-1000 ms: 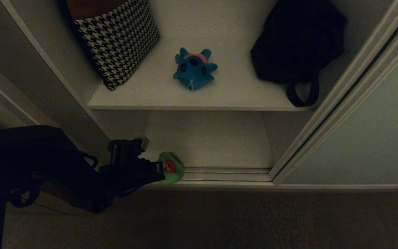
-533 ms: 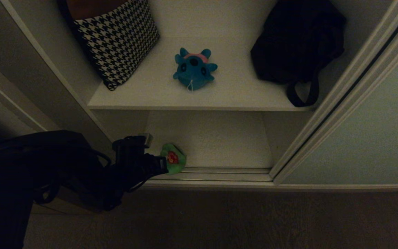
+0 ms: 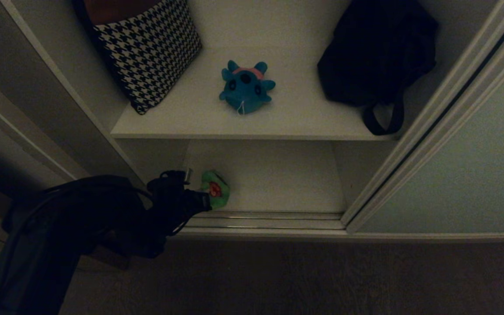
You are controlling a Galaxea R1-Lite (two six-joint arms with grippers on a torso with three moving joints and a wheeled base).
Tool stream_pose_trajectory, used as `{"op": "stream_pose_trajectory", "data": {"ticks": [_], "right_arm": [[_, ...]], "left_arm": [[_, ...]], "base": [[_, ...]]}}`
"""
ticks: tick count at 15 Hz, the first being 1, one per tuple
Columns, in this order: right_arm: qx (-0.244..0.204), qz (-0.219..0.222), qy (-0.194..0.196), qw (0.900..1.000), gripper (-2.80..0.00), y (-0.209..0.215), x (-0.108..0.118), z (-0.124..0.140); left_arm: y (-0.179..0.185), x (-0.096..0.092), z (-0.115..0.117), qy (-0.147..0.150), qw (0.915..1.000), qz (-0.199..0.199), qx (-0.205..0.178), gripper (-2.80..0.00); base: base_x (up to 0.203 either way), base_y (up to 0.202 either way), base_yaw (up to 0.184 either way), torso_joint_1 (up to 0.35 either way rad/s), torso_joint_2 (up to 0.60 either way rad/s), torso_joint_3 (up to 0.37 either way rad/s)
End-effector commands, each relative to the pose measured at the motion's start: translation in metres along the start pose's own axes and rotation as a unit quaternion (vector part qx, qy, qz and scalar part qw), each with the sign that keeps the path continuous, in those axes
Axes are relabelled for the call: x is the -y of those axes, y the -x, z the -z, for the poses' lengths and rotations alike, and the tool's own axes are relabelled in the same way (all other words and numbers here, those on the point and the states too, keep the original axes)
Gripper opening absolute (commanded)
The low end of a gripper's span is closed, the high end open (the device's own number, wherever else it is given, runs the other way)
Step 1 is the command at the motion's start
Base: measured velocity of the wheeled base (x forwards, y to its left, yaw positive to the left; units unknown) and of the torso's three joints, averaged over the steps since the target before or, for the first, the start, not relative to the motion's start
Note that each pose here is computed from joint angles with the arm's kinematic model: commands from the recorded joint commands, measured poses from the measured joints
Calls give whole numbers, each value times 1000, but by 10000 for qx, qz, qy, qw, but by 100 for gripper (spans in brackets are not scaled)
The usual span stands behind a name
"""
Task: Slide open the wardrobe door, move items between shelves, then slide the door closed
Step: Place the green doll on the lower shelf
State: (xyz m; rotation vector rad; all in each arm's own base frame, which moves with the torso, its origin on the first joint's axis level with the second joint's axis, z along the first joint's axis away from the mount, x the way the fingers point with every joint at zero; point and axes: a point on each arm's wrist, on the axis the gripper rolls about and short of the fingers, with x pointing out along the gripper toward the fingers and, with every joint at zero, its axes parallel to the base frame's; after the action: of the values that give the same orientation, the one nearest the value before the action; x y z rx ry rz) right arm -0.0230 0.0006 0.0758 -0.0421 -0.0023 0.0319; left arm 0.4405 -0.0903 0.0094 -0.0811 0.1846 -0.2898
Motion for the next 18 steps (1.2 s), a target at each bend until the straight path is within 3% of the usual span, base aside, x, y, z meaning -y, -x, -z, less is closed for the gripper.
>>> {"op": "stream_pose_trajectory", "data": {"ticks": [1,6,10,14,15,18], "right_arm": [[0,-2,-1,10000,-280,0,0,0],[0,-2,4,10000,-280,0,0,0],[0,-2,-3,10000,-280,0,0,0],[0,-2,-1,10000,-280,0,0,0],[0,-5,4,10000,-280,0,0,0],[0,-2,4,10000,-280,0,0,0]], "left_arm": [[-12,-10,24,-22,9999,-71,-81,-280],[-38,-34,25,-224,9970,-217,702,-280],[-60,-53,25,-255,9930,-329,1109,-280],[-80,-69,55,-251,9948,-369,913,-280],[-82,-70,59,-212,9966,-342,714,-280],[-86,-71,58,-105,9973,-319,653,-280]], "base": [[0,0,0,0,0,0],[0,0,0,0,0,0],[0,0,0,0,0,0],[0,0,0,0,0,0],[0,0,0,0,0,0],[0,0,0,0,0,0]]}}
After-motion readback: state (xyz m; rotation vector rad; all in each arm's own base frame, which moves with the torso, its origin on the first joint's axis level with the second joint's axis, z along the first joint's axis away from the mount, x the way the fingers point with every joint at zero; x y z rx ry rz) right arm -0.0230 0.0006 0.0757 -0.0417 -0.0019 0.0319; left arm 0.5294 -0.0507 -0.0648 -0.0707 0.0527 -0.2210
